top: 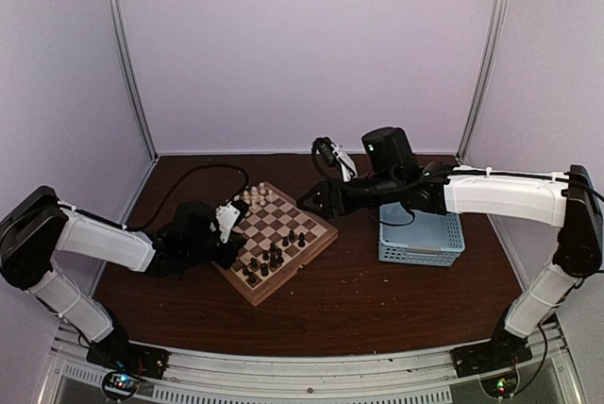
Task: Set up the chess pieces on the board
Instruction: Place the chess piece on the chessboard, then pick up the chess piece from the chessboard.
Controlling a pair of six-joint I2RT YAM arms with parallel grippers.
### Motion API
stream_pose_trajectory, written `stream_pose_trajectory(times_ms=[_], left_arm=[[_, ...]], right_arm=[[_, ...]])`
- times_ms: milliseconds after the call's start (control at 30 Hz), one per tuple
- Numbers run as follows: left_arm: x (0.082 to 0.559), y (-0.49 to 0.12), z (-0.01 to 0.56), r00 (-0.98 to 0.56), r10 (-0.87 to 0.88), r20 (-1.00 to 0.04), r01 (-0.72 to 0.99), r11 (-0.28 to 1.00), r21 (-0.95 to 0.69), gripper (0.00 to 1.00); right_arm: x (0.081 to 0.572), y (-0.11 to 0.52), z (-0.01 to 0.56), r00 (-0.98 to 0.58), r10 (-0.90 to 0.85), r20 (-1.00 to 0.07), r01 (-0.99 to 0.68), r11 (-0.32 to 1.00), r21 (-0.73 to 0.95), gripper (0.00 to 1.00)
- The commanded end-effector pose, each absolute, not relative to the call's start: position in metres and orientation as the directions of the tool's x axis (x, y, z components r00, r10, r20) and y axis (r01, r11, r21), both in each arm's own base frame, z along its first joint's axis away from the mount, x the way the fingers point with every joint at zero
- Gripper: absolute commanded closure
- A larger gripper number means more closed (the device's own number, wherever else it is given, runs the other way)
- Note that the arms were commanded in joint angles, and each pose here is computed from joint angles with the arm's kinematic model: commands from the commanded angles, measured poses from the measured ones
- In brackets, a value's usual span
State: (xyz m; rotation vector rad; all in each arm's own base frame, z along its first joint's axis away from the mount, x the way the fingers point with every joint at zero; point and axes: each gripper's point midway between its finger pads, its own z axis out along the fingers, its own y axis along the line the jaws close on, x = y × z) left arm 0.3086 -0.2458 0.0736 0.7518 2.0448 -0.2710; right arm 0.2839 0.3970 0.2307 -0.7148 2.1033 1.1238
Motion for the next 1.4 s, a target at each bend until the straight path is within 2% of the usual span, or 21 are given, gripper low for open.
stream_pose_trajectory(times_ms=[0,533,767,1133,1267,1367], left_arm=[[0.323,-0.243,0.089,-0.362,0.300,-0.883,0.538,0.840,0.064,1.00],[0.322,-0.245,0.070,-0.371,0.307,-0.877,0.551,0.833,0.059,0.98],[0.320,-0.247,0.080,-0.365,0.295,-0.883,0.558,0.829,0.046,0.69],[0.319,-0.239,0.122,-0.404,0.270,-0.874,0.520,0.854,0.023,0.43],[0.318,-0.233,0.131,-0.439,0.283,-0.853,0.499,0.866,0.031,0.18],[0.317,-0.211,0.136,-0.550,0.206,-0.809,0.363,0.932,-0.010,0.03]], right_arm=[[0.286,0.404,0.248,-0.625,-0.134,-0.769,-0.730,0.450,0.514,0.34],[0.291,0.411,0.247,-0.632,-0.133,-0.764,-0.727,0.444,0.524,0.33],[0.292,0.412,0.243,-0.636,-0.142,-0.758,-0.725,0.447,0.524,0.33],[0.290,0.410,0.241,-0.633,-0.147,-0.760,-0.727,0.452,0.518,0.33],[0.291,0.410,0.241,-0.631,-0.146,-0.762,-0.728,0.451,0.516,0.33],[0.290,0.410,0.241,-0.630,-0.146,-0.763,-0.729,0.448,0.517,0.34]])
